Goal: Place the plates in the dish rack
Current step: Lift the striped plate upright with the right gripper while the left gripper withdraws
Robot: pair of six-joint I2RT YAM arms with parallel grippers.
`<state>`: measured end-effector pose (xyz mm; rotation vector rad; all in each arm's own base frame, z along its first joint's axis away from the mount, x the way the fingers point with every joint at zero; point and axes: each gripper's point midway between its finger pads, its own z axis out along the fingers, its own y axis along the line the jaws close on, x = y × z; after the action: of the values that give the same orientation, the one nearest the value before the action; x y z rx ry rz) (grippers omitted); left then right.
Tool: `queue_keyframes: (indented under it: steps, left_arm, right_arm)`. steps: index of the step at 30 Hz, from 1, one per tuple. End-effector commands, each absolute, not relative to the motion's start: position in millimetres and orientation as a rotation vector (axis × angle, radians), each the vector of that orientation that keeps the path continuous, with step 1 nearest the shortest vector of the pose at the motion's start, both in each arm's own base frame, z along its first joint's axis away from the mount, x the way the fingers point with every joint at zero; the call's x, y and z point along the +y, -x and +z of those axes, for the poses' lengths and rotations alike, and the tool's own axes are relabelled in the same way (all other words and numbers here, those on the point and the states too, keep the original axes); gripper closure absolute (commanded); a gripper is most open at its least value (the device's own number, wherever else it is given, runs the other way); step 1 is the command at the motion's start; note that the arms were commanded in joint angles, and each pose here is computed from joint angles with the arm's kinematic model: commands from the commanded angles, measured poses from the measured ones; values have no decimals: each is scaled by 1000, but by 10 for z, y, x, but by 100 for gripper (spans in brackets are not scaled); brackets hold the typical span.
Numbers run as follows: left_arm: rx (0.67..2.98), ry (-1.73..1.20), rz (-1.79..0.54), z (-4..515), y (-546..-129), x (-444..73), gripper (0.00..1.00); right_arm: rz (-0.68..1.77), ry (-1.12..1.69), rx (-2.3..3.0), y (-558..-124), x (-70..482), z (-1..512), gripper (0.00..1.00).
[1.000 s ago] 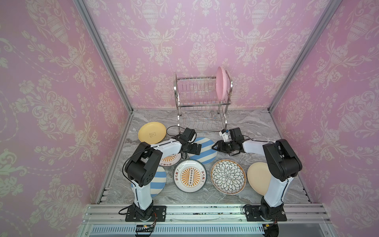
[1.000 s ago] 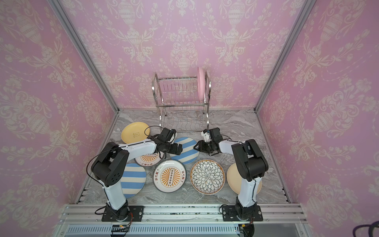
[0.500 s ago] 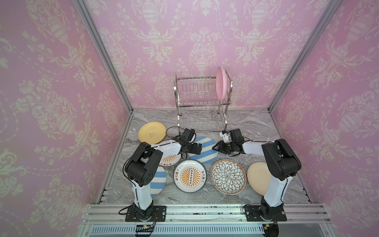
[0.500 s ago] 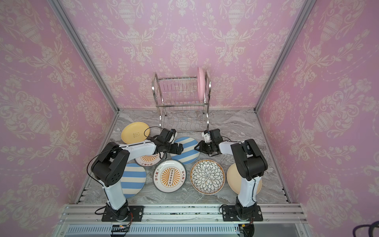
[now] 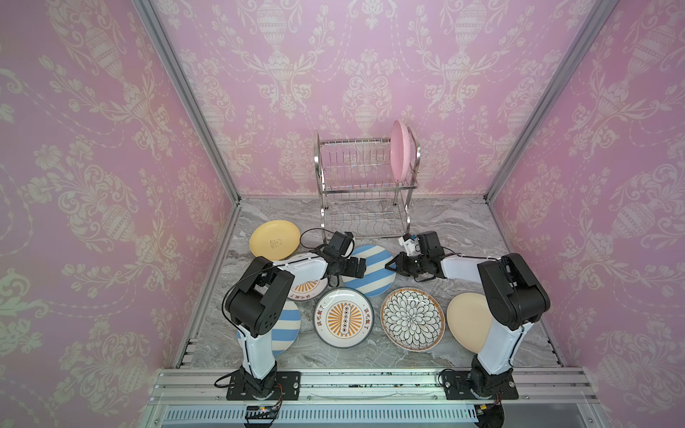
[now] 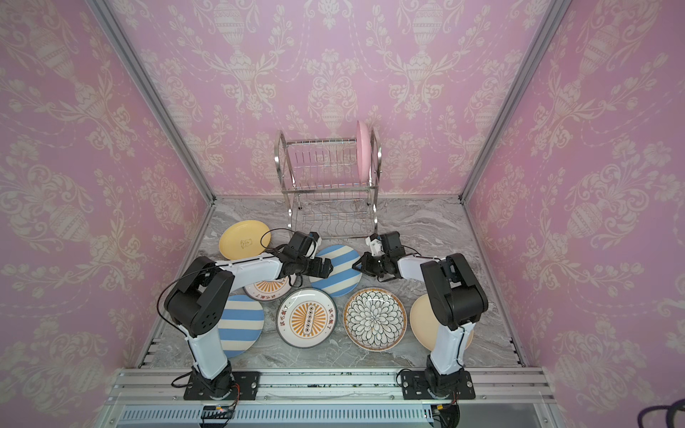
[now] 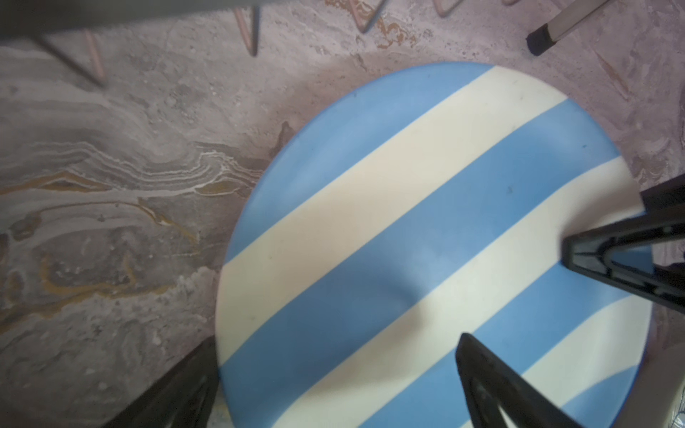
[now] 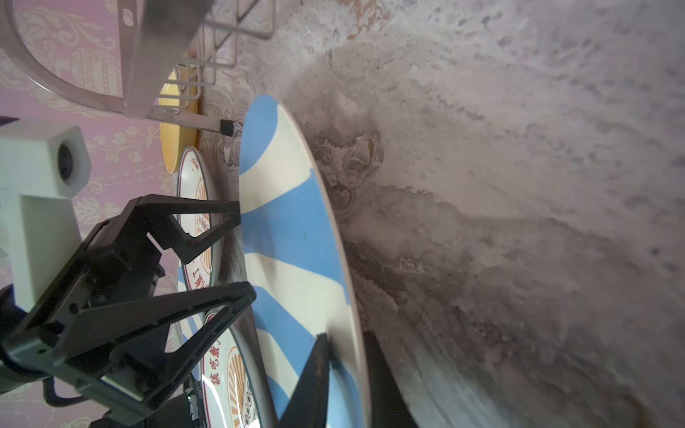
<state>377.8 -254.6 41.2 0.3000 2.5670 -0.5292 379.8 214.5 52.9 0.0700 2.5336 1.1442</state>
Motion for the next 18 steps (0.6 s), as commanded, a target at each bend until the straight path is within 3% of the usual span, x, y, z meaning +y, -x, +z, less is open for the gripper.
queue_keyframes:
  steps: [1, 18]
  left_arm:
    - [2508, -320, -557, 543, -3846, -2620, 1]
    - [2412, -351, -552, 1020, -3933, -2576, 1]
  right_arm:
    - [1154, -73, 2507, -3775, 2136, 669, 85]
    - [972, -177, 2617, -3467, 1783, 940, 93]
